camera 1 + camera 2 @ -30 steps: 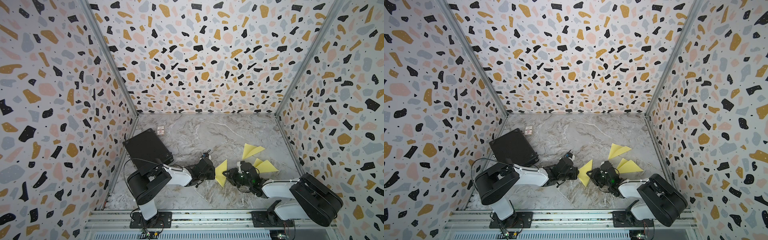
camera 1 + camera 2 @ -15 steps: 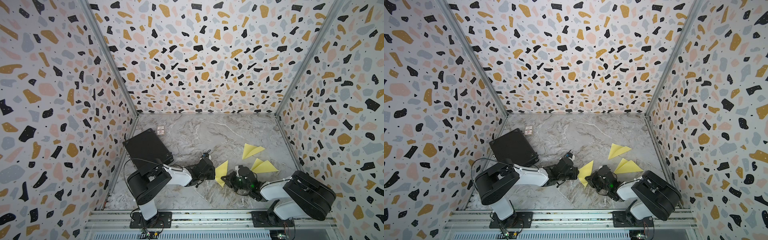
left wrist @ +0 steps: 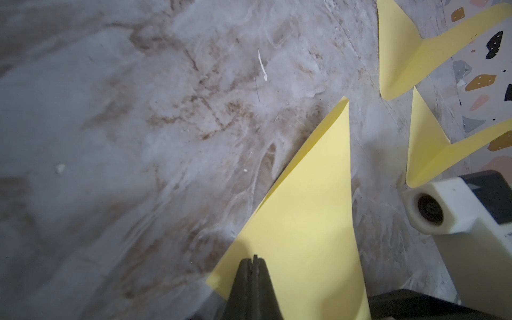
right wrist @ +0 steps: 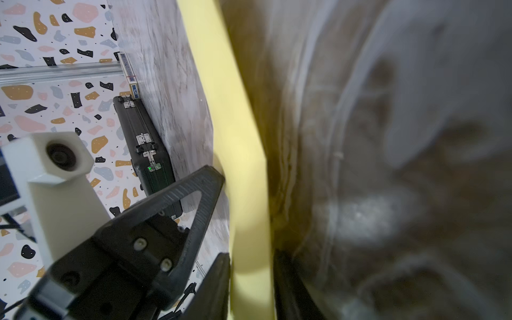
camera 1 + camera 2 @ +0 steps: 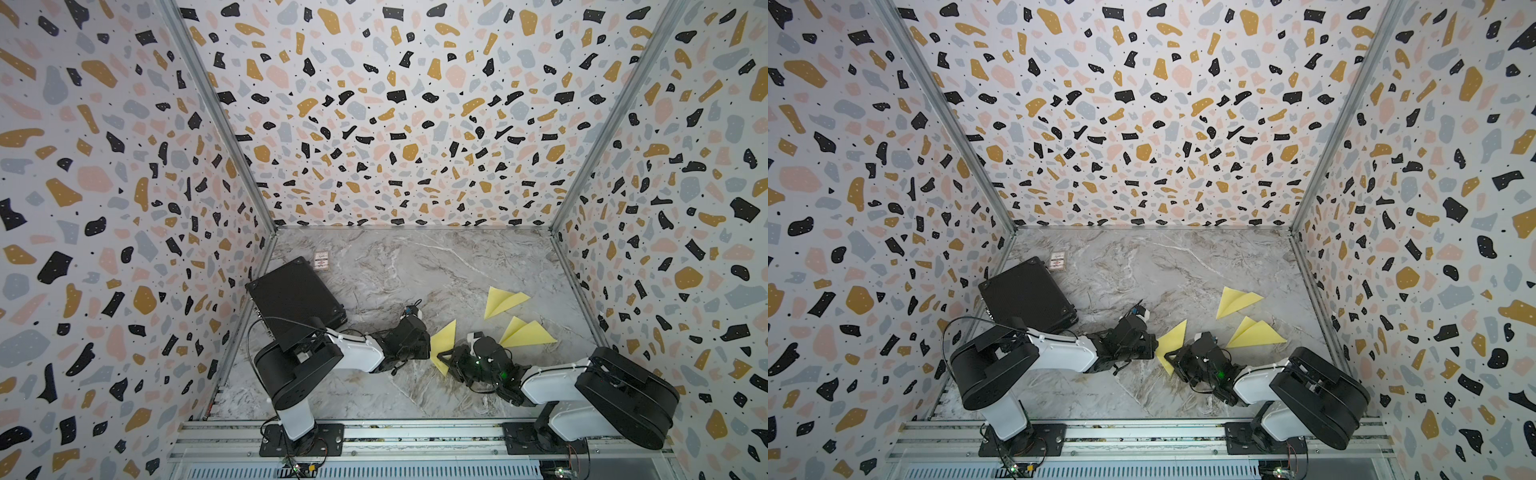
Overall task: Fold the square paper diagonally
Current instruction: Fold the paper at the center of the board.
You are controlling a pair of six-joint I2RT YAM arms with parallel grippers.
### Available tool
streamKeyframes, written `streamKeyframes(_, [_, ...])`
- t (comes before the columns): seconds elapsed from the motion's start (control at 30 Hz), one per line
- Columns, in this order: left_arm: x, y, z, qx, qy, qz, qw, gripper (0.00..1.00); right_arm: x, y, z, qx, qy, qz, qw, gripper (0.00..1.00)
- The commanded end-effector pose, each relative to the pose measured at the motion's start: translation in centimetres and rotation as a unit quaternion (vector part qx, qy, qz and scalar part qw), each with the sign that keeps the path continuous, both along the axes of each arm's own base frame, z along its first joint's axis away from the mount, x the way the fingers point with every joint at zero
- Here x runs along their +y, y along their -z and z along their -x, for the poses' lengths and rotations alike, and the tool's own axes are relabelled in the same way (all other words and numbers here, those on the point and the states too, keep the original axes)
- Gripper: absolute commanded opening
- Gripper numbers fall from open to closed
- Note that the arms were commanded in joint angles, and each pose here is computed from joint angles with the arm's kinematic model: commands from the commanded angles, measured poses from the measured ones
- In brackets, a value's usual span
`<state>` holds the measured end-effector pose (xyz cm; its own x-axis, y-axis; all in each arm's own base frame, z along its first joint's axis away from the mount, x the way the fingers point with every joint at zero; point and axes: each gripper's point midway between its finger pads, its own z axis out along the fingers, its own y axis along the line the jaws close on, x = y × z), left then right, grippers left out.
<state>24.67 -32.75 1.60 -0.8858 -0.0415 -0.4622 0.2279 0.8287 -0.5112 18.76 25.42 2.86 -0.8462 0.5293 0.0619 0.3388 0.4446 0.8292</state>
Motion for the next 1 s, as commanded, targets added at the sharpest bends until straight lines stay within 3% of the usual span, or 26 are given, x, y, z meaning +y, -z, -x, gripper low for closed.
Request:
streamKeyframes(0.0, [7.1, 7.5, 4.5, 0.097, -0.003, -0.166, 0.981, 0.00, -0.9, 1.1, 0.9, 0.018, 0.012, 0.025, 0.999, 0.29])
streamKeyframes(0.17, [7.1, 7.5, 4.5, 0.096, -0.003, -0.166, 0.981, 0.00, -0.5, 0.3, 1.3, 0.013, 0.013, 0.020, 1.000, 0.13])
streamKeyframes(0.23, [7.1, 7.5, 4.4, 0.097, -0.003, -0.167, 0.981, 0.00, -0.3, 0.1, 1.4, 0.011, 0.011, 0.020, 1.000, 0.00])
streamKeyframes(0.47, [7.1, 7.5, 4.4, 0.096, -0.004, -0.168, 0.981, 0.00, -0.4, -0.2, 1.4, 0.001, 0.013, 0.012, 1.000, 0.00])
streamKeyframes(0.53, [7.1, 7.5, 4.5, 0.096, -0.003, -0.168, 0.981, 0.00, -0.4, 0.0, 1.7, 0.013, 0.008, 0.023, 1.000, 0.22])
streamKeyframes(0.6, [7.1, 7.5, 4.4, 0.096, -0.004, -0.168, 0.981, 0.00, -0.2, 0.0, 1.9, 0.017, 0.003, 0.024, 1.000, 0.34])
streamKeyframes(0.63, [7.1, 7.5, 4.4, 0.096, -0.003, -0.168, 0.981, 0.00, 0.0, -0.1, 2.0, 0.018, 0.002, 0.021, 1.000, 0.35])
streamKeyframes(0.73, [7.1, 7.5, 4.4, 0.095, -0.004, -0.168, 0.981, 0.00, 0.6, -0.2, 2.3, 0.018, -0.004, 0.013, 1.000, 0.35])
streamKeyframes(0.97, [7.2, 7.5, 4.4, 0.095, -0.004, -0.169, 0.981, 0.00, 1.9, 0.0, 3.2, 0.019, -0.016, 0.006, 1.000, 0.19])
